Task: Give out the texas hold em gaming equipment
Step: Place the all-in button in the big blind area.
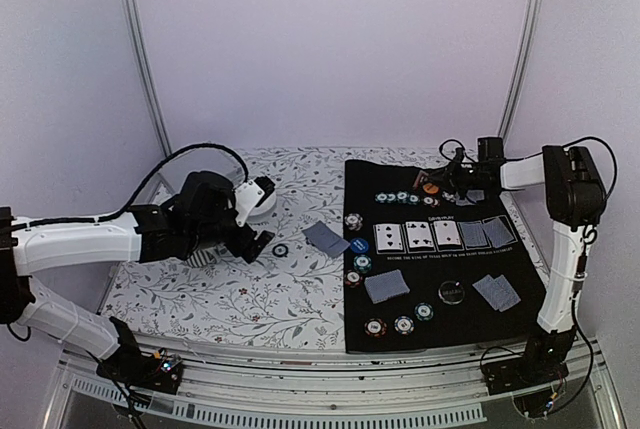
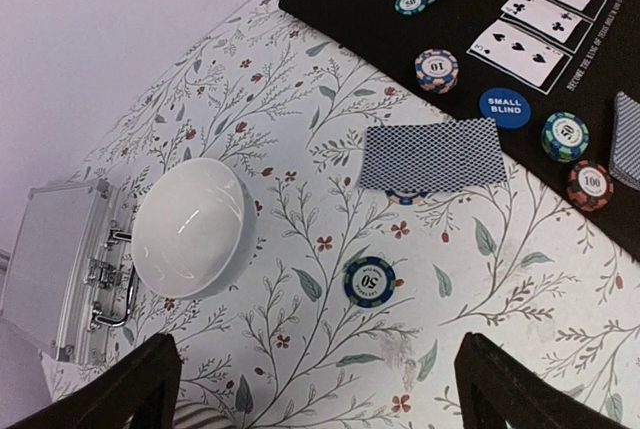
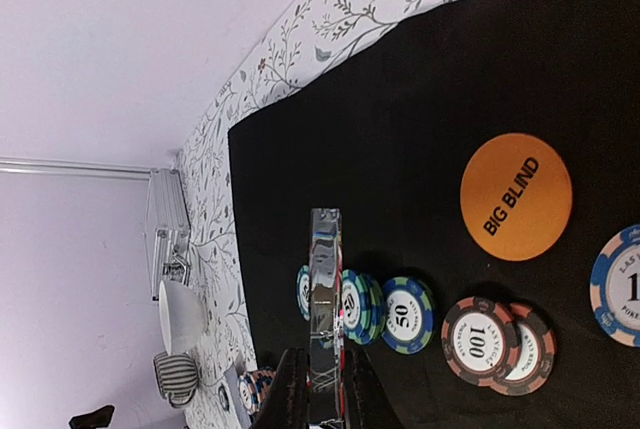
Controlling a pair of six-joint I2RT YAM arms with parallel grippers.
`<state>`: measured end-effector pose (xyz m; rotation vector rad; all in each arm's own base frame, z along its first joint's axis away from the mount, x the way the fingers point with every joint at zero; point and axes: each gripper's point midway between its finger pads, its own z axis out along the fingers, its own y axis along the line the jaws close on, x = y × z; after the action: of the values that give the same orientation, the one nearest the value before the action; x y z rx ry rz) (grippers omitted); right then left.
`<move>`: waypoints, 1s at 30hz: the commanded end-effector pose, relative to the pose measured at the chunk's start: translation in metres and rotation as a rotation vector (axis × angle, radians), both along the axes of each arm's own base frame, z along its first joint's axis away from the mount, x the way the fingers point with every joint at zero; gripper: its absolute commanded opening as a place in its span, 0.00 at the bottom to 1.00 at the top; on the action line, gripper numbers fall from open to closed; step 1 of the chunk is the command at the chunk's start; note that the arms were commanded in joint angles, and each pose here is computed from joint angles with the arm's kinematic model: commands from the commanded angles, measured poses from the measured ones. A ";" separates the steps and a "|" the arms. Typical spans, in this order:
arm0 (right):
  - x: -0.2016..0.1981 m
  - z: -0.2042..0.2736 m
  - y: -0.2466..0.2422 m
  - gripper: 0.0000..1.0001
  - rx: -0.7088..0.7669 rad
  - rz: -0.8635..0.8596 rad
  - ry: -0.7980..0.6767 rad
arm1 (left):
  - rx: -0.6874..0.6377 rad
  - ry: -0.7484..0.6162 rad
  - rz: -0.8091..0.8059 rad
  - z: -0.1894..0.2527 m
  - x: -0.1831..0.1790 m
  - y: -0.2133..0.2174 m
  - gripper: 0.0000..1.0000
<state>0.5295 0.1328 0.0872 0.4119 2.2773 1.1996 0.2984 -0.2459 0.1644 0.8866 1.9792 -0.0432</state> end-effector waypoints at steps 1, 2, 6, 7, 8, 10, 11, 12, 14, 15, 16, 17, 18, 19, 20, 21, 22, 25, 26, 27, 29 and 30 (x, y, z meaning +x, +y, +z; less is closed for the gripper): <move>0.020 -0.006 -0.016 0.02 -0.012 -0.071 -0.009 | -0.030 -0.034 0.006 0.010 0.006 0.005 0.98; 0.023 -0.007 -0.019 0.02 -0.018 -0.082 -0.009 | -0.035 -0.035 0.002 0.011 0.005 0.004 0.98; 0.037 -0.012 -0.033 0.02 -0.022 -0.114 -0.005 | -0.040 -0.032 -0.003 0.010 0.004 0.004 0.98; 0.041 -0.013 -0.035 0.02 -0.020 -0.118 -0.003 | -0.040 -0.033 -0.001 0.011 0.005 0.004 0.98; 0.045 -0.009 -0.038 0.02 -0.019 -0.123 -0.011 | -0.038 -0.033 -0.002 0.010 0.004 0.004 0.98; 0.048 -0.008 -0.045 0.02 -0.021 -0.140 -0.010 | -0.031 -0.030 0.003 0.008 0.005 0.005 0.98; 0.050 -0.007 -0.051 0.02 -0.025 -0.155 -0.013 | -0.028 -0.029 0.003 0.007 0.005 0.006 0.98; 0.051 -0.006 -0.057 0.02 -0.030 -0.172 -0.015 | -0.025 -0.028 0.005 0.006 0.005 0.006 0.98; 0.054 -0.002 -0.074 0.02 -0.038 -0.208 -0.024 | -0.023 -0.026 0.005 0.005 0.005 0.006 0.98; 0.055 -0.002 -0.080 0.02 -0.039 -0.219 -0.024 | -0.020 -0.023 0.003 0.004 0.005 0.005 0.98; 0.056 -0.004 -0.086 0.02 -0.040 -0.233 -0.019 | -0.019 -0.022 0.003 0.004 0.005 0.005 0.98; 0.057 -0.005 -0.091 0.02 -0.039 -0.242 -0.015 | -0.017 -0.021 0.001 0.003 0.006 0.004 0.98; 0.059 -0.007 -0.094 0.02 -0.039 -0.246 -0.010 | -0.016 -0.021 0.003 0.003 0.006 0.005 0.98; 0.060 -0.011 -0.095 0.02 -0.037 -0.246 -0.003 | -0.013 -0.020 0.002 0.003 0.006 0.005 0.98; 0.062 -0.013 -0.096 0.02 -0.035 -0.243 0.002 | -0.012 -0.020 0.002 0.002 0.006 0.005 0.98; 0.064 -0.016 -0.096 0.02 -0.035 -0.241 0.005 | -0.010 -0.020 0.002 0.002 0.006 0.005 0.98; 0.066 -0.019 -0.096 0.03 -0.031 -0.236 0.013 | -0.010 -0.019 0.004 0.002 0.006 0.006 0.98; 0.071 -0.023 -0.095 0.04 -0.019 -0.235 0.025 | -0.008 -0.017 0.000 0.001 0.006 0.005 0.98; 0.071 -0.025 -0.095 0.06 -0.016 -0.236 0.029 | -0.005 -0.016 0.001 0.000 0.006 0.005 0.98; 0.072 -0.028 -0.095 0.07 -0.014 -0.240 0.036 | -0.003 -0.016 0.001 0.000 0.006 0.005 0.98; 0.071 -0.029 -0.095 0.09 -0.013 -0.240 0.042 | 0.000 -0.014 0.001 -0.001 0.006 0.005 0.98; 0.071 -0.030 -0.095 0.10 -0.016 -0.239 0.043 | 0.001 -0.013 0.001 -0.001 0.006 0.005 0.98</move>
<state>0.5981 0.0330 0.0621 0.6829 2.1852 1.0437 0.3012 -0.2437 0.1678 0.8832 1.9606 -0.0501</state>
